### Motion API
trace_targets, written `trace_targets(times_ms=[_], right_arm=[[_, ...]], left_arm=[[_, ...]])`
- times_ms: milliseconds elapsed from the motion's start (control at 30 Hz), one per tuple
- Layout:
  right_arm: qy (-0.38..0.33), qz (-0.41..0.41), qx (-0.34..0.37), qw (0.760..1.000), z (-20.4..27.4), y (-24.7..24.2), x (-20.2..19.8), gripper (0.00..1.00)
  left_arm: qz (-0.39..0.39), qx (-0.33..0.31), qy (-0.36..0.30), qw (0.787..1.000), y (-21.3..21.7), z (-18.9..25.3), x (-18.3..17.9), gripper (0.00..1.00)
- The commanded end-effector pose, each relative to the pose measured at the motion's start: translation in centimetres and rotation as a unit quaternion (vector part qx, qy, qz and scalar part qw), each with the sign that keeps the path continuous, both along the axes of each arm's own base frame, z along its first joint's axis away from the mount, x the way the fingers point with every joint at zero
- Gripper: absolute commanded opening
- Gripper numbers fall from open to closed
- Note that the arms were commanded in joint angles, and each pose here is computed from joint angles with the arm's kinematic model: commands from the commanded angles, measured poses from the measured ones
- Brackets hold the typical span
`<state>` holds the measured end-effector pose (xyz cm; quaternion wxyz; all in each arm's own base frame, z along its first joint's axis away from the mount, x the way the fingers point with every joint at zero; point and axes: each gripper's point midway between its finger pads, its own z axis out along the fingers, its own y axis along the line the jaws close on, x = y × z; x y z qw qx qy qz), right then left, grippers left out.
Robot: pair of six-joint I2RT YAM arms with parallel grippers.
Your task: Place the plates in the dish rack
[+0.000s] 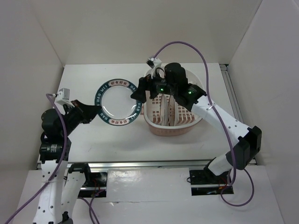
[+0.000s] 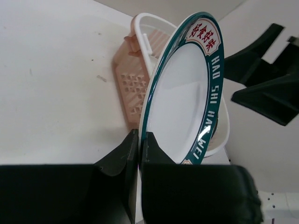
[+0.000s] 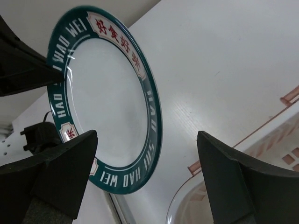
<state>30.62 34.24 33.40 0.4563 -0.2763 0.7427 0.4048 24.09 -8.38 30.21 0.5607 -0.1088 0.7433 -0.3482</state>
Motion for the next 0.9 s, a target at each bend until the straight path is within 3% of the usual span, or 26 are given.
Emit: trace_targets(times_ms=[0, 100, 200, 267, 367, 433, 467, 533, 567, 600, 667, 767, 867], right_arm=[[-0.009, 0.05, 0.035, 0.998, 0.8, 1.3, -1.4, 0.93], [-0.001, 0.075, 0.043, 0.996, 0.7, 1.7, -2.3, 0.83], [0.012, 0.074, 0.039, 0.996, -0.5, 1.8, -2.1, 0.81], [0.017, 0.072, 0.045, 0.996, -0.4, 1.7, -2.4, 0.61], [0.003, 0.047, 0.054, 0.997, 0.6, 1.2, -1.9, 0.08], [0.001, 0.025, 0.05, 0.998, 0.9, 0.7, -1.5, 0.03], [-0.001, 0.02, 0.05, 0.999, 1.2, 0.4, -1.6, 0.0], [-0.002, -0.013, 0.055, 0.998, 2.5, -0.5, -1.3, 0.0], [-0.014, -0.046, 0.057, 0.997, 3.8, -1.9, -0.7, 0.0], [-0.02, -0.066, 0.057, 0.996, 4.3, -2.6, -0.6, 0.0], [-0.039, -0.12, 0.06, 0.99, 6.4, -4.6, -0.1, 0.0], [-0.069, -0.25, 0.048, 0.965, 9.2, -10.4, 0.3, 0.0], [-0.091, -0.37, 0.035, 0.924, 11.5, -16.7, -0.5, 0.0]], left_arm=[[-0.055, -0.005, -0.108, 0.993, -1.7, 5.5, -1.1, 0.0], [-0.061, -0.021, -0.11, 0.992, -1.9, 5.1, -0.8, 0.0], [-0.075, -0.044, -0.108, 0.99, -2.3, 4.8, -1.0, 0.0], [-0.084, -0.053, -0.122, 0.988, -2.5, 5.5, -1.2, 0.0], [-0.073, -0.058, -0.097, 0.991, -2.2, 4.2, -0.3, 0.0], [-0.06, -0.052, -0.082, 0.993, -1.8, 3.5, 0.4, 0.0], [-0.053, -0.05, -0.073, 0.995, -1.5, 3.0, 0.6, 0.11], [-0.033, -0.044, -0.047, 0.997, -0.9, 2.1, 1.4, 0.48], [-0.027, -0.036, -0.031, 0.999, -0.7, 1.1, 1.6, 0.84], [-0.027, -0.032, -0.03, 0.999, -0.7, 1.2, 1.5, 0.92], [-0.022, -0.025, -0.015, 0.999, -0.4, 0.3, 1.8, 1.0], [0.003, -0.004, 0.009, 1.0, 0.5, -1.2, 2.1, 1.0], [0.027, 0.001, 0.052, 0.998, 1.3, -3.4, 2.3, 1.0]])
